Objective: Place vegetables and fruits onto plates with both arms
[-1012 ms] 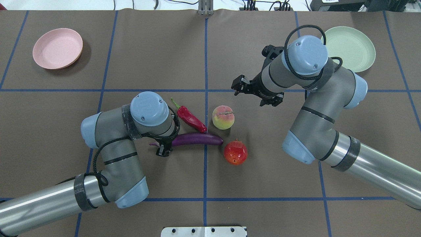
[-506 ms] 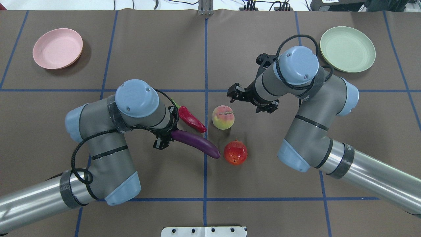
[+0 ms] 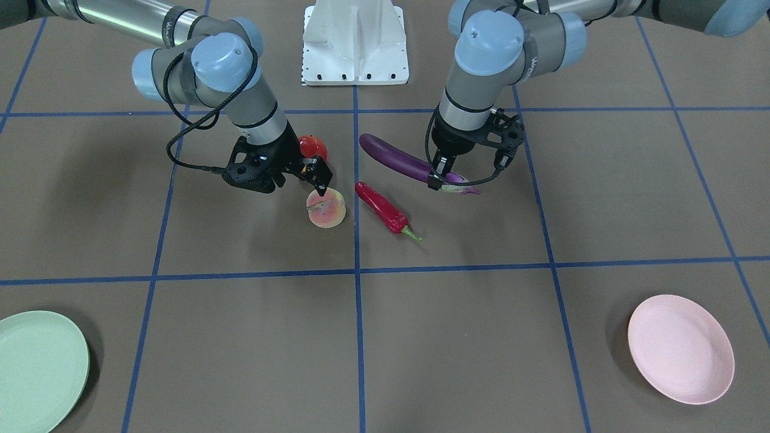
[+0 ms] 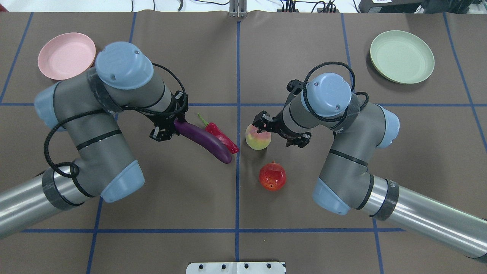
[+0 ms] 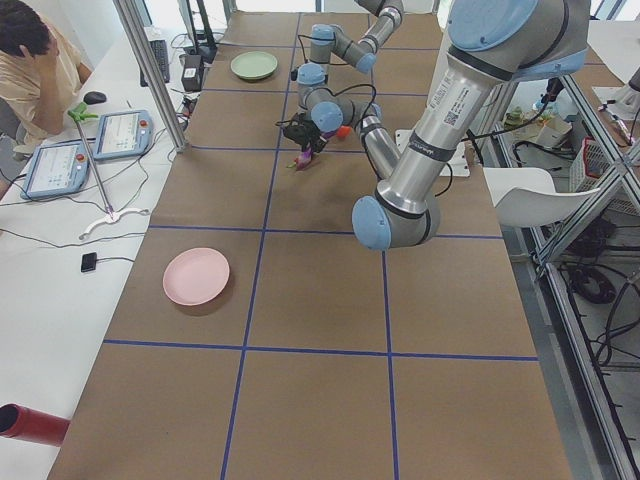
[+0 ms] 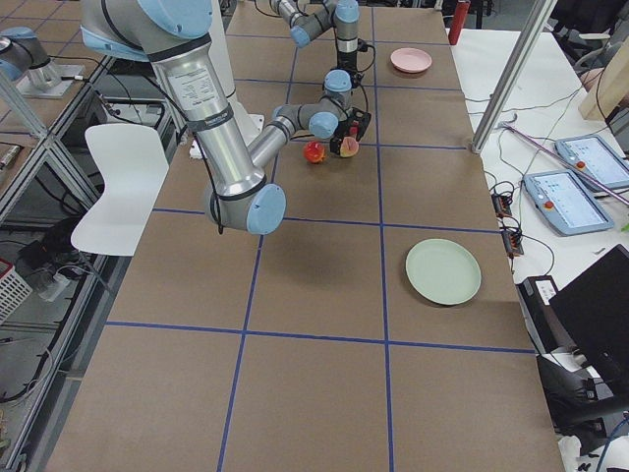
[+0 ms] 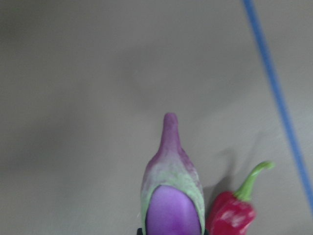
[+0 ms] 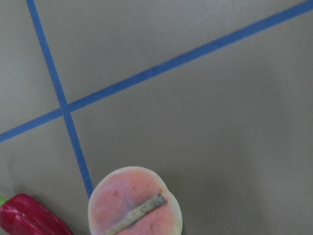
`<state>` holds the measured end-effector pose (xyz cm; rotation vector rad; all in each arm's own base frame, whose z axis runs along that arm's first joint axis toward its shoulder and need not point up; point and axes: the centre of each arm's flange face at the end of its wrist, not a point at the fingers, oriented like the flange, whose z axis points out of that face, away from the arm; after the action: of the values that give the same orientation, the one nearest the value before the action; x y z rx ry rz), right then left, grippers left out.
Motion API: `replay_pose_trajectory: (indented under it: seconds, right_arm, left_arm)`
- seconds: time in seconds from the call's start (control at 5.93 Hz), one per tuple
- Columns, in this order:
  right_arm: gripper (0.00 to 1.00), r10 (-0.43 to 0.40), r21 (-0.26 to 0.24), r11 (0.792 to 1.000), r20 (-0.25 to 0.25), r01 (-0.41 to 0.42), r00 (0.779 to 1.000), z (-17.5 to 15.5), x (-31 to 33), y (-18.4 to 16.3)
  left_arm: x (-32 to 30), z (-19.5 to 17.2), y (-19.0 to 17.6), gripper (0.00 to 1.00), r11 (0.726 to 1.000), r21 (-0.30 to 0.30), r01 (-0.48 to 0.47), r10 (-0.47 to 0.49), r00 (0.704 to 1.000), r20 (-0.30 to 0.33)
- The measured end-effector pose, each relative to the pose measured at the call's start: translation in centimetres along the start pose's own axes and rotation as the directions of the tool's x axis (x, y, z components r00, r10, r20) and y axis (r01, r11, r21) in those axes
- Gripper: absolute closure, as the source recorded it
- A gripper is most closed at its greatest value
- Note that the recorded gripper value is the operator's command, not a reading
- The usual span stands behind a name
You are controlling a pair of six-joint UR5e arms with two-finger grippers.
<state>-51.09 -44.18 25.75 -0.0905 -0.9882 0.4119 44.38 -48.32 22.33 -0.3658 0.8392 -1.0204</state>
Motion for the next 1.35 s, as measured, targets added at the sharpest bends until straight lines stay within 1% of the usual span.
replay_pose_trajectory:
  seconds: [0.17,0.34,0.51,0.84,1.01,1.18,1.35]
  right_arm:
    - [0.00,0.020,0.003,1.000,-0.002,-0.020,1.000,0.4,-0.5,0.2]
    - [0.00,0.037,0.016,0.999,0.000,-0.037,0.999,0.8,-1.5,0.1]
    - [0.00,0.053,0.027,0.998,0.004,-0.053,0.999,1.3,-2.4,0.0]
    - [0.00,0.077,0.050,0.996,0.024,-0.078,0.997,3.0,-3.0,-0.2]
    - [0.04,0.080,0.052,0.995,0.020,-0.081,0.997,3.8,-2.8,-0.1]
    - [0.27,0.080,0.051,0.995,0.015,-0.081,0.997,4.2,-2.8,0.1]
    - [0.56,0.079,0.049,0.996,0.013,-0.079,0.997,4.4,-2.7,0.3]
  left_arm:
    - [1.1,-0.8,-3.1,1.00,0.997,0.033,-0.066,0.066,0.998,-0.004]
    - [1.7,-0.8,-5.2,1.00,0.993,0.056,-0.102,0.102,0.995,0.004]
    - [2.0,-0.9,-6.1,1.00,0.991,0.066,-0.116,0.116,0.993,0.007]
    - [2.1,-1.0,-6.6,1.00,0.990,0.072,-0.119,0.119,0.993,0.008]
    - [2.2,-1.0,-6.9,1.00,0.990,0.076,-0.118,0.117,0.993,0.008]
    - [2.2,-1.0,-7.1,1.00,0.990,0.079,-0.117,0.117,0.993,0.007]
    - [2.4,-1.4,-7.6,1.00,0.990,0.083,-0.112,0.112,0.994,0.002]
